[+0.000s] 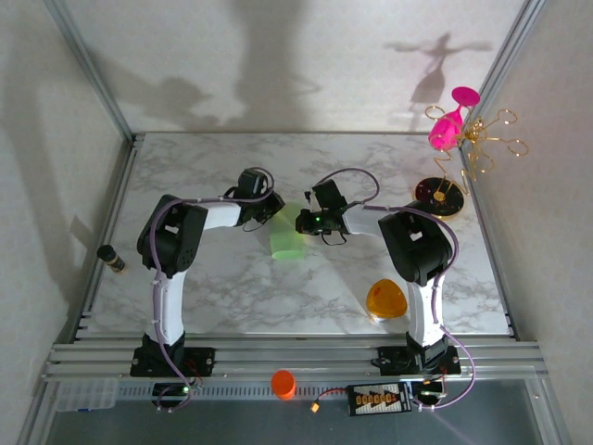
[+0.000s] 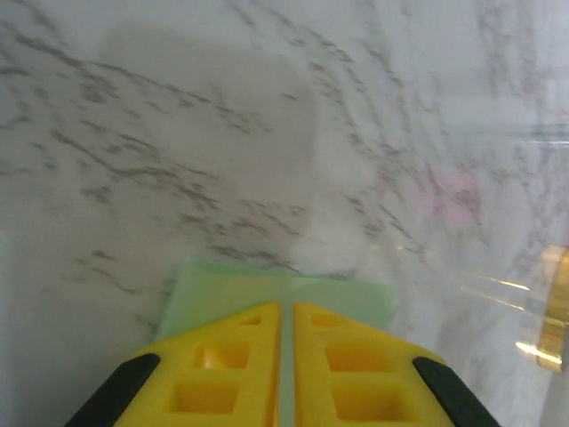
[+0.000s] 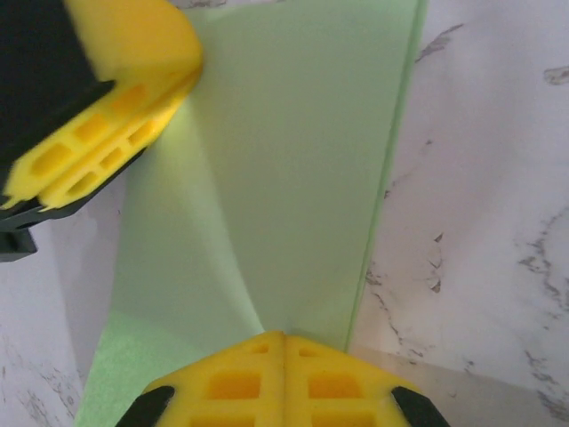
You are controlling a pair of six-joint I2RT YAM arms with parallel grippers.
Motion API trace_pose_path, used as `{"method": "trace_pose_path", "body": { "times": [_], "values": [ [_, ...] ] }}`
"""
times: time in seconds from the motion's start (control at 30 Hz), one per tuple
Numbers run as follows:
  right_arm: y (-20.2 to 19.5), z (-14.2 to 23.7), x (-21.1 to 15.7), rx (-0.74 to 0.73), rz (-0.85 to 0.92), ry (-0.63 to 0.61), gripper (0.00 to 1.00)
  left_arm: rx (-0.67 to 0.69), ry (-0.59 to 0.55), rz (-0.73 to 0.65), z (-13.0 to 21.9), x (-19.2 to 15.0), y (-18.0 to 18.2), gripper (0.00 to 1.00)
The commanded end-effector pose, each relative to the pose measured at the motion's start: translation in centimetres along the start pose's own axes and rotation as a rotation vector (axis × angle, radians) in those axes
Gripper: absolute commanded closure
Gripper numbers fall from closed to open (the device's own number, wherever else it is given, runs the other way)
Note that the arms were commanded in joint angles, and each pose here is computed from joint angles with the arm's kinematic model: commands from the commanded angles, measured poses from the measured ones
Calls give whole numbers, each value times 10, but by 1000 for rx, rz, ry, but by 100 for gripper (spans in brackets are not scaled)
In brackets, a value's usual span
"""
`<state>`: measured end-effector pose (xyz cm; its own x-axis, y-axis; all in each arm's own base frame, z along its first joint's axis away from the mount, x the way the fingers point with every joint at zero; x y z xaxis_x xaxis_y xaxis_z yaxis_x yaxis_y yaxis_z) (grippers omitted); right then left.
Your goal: Fold a paper plane with a square sheet of paper (pick it up from the middle)
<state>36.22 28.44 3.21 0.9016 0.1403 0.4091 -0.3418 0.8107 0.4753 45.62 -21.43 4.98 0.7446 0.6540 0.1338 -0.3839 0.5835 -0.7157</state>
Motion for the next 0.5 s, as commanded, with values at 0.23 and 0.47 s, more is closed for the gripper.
{"method": "trace_pose_path", "body": {
  "times": [0.23, 0.47],
  "values": [
    [-117, -6, -129, -510, -126, 397, 96, 195, -93, 45, 9, 49, 61, 87],
    [-116, -7, -128, -503, -132, 393, 96, 19, -52, -48, 53, 41, -5, 87]
  ]
}}
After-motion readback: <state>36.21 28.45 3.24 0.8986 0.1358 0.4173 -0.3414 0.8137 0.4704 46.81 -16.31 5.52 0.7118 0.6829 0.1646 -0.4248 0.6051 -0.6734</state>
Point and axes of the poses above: each hand's point on the last joint's axis, 136 mm out from that joint toward the fingers, its own z axis back along the fingers, its own y axis along the line the jaws close on, x = y × z, the point moved 4 cm from there along z, back along the fingers, and after that the axes turned 7 degrees about z, right-handed, at the moved point
